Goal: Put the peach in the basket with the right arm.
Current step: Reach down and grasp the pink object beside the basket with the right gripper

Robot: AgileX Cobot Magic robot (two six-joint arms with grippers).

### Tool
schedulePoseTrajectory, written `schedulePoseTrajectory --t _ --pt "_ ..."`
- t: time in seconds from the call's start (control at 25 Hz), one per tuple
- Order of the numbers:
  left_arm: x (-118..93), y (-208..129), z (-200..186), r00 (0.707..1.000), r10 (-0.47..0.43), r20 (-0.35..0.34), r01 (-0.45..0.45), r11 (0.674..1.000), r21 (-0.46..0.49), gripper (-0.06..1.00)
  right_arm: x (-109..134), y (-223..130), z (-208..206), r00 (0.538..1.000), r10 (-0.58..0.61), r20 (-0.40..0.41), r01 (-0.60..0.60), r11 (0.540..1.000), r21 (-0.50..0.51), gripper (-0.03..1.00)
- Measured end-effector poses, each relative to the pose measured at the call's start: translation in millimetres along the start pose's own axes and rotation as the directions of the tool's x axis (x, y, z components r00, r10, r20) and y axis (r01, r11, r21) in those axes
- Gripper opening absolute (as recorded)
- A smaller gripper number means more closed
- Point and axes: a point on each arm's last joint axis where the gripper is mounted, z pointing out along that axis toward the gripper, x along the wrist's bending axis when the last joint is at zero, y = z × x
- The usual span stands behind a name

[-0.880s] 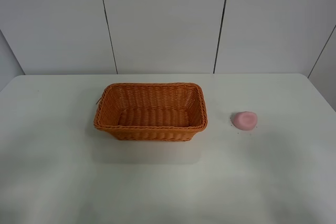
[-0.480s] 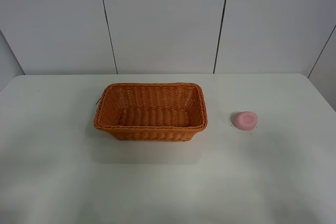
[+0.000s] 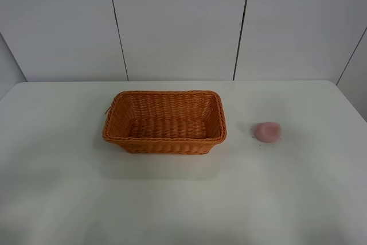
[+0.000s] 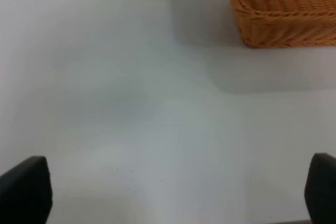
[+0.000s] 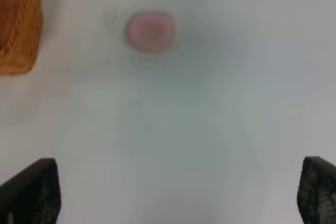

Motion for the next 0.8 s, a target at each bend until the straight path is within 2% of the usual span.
schedulePoseTrajectory --t 0.28,0.52,0.68,0.8 --pt "0.0 0.0 0.0 1.000 0.000 0.000 0.000 1.000 0.000 0.99 4.7 74.3 76.5 1.000 0.016 -0.002 -0.014 0.965 0.262 0.70" --pt "0.0 0.0 0.0 1.000 0.000 0.000 0.000 1.000 0.000 0.99 6.6 119.5 159.5 1.000 0.018 0.007 -0.019 0.891 0.453 0.70" --pt "0.0 0.0 0.0 1.000 0.000 0.000 0.000 1.000 0.000 0.99 7.3 140.4 215.3 1.000 0.014 0.010 -0.017 0.845 0.535 0.70" --pt "0.0 0.0 0.0 1.000 0.000 0.000 0.000 1.000 0.000 0.99 7.7 153.3 250.6 1.000 0.013 0.011 -0.017 0.833 0.553 0.70"
